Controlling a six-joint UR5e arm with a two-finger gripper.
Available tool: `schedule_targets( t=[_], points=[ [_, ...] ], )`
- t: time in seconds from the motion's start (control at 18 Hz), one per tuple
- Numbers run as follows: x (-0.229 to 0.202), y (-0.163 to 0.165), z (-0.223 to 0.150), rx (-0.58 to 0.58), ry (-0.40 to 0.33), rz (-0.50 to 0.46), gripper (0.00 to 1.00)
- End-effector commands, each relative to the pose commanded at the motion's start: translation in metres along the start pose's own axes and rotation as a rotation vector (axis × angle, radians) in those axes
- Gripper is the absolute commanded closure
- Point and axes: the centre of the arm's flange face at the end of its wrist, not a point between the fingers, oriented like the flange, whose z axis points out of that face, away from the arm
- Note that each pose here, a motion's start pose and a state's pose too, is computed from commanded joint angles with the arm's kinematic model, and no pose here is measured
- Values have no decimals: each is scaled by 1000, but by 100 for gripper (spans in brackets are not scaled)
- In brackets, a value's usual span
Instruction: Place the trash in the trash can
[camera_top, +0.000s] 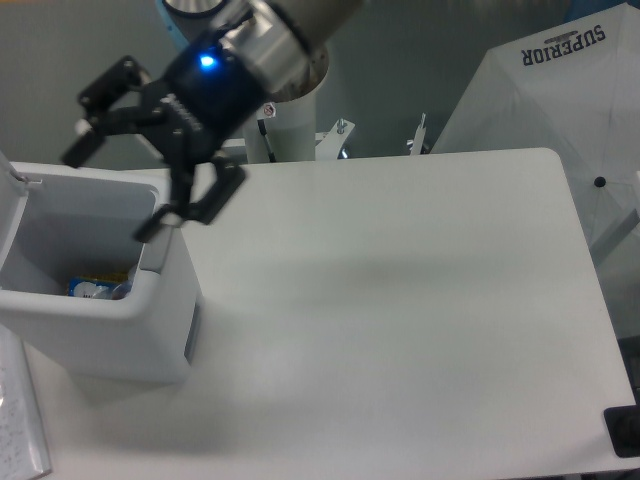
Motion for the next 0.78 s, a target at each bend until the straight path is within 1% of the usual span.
schedule_targets(
  t=[0.17, 0.33, 0.44, 0.5, 0.56, 0.67, 0.78],
  points=[
    [-30, 19, 9, -143, -146, 16, 0],
    [-52, 59, 22, -301, -215, 49, 0],
    [-67, 84, 15, -441, -280, 123, 0],
    [-73, 99, 14, -514, -288, 148, 0],
    [-81, 113, 9, -578, -299, 147, 0],
    [-99, 149, 4, -678, -303, 106, 0],
    [-113, 166, -5, -746, -290, 158, 0]
  ],
)
